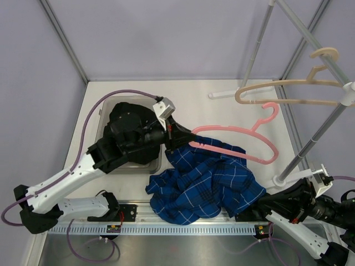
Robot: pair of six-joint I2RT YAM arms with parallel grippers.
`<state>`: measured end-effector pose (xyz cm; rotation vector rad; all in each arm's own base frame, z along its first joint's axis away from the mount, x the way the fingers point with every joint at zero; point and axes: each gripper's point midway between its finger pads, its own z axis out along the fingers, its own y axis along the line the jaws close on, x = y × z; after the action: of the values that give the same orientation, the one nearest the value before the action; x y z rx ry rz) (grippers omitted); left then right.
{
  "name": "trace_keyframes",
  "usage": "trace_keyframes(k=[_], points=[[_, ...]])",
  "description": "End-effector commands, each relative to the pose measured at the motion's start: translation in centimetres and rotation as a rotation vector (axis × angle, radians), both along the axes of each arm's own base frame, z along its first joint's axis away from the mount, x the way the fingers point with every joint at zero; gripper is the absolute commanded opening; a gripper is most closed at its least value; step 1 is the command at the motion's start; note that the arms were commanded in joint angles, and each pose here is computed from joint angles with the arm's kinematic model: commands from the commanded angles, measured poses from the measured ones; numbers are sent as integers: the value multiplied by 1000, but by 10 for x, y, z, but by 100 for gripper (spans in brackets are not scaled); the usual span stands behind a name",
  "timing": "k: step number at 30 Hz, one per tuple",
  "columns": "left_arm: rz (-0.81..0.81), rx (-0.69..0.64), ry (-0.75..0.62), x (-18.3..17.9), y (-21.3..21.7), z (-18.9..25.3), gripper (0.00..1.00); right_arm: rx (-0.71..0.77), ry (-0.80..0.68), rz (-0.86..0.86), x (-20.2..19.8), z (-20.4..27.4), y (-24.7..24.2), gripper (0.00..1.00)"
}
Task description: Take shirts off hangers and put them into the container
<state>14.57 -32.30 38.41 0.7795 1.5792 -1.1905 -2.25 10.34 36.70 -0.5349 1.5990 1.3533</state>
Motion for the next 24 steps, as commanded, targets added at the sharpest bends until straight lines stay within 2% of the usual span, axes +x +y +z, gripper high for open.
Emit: trace_keyframes(k=[1, 8, 12, 13, 18, 24], points=[[-107, -180, -159, -8, -23, 70, 0, 37, -52, 106, -24, 8, -2, 0], [-172, -160, -170, 12, -88, 75, 0, 3, -47, 128, -32, 1, -6, 0], [-185, -171, -185, 28, -119, 88, 0, 30, -73, 140, -41, 9, -13, 0], [-180, -153, -172, 36, -131, 78, 0, 42, -85, 143, -45, 11, -16, 0], [-192, -229, -199, 43, -151, 88, 0, 50, -88, 143, -53, 6, -24, 0], [-158, -251, -223, 59, -173, 100, 0, 64, -73, 146, -60, -2, -29, 0]])
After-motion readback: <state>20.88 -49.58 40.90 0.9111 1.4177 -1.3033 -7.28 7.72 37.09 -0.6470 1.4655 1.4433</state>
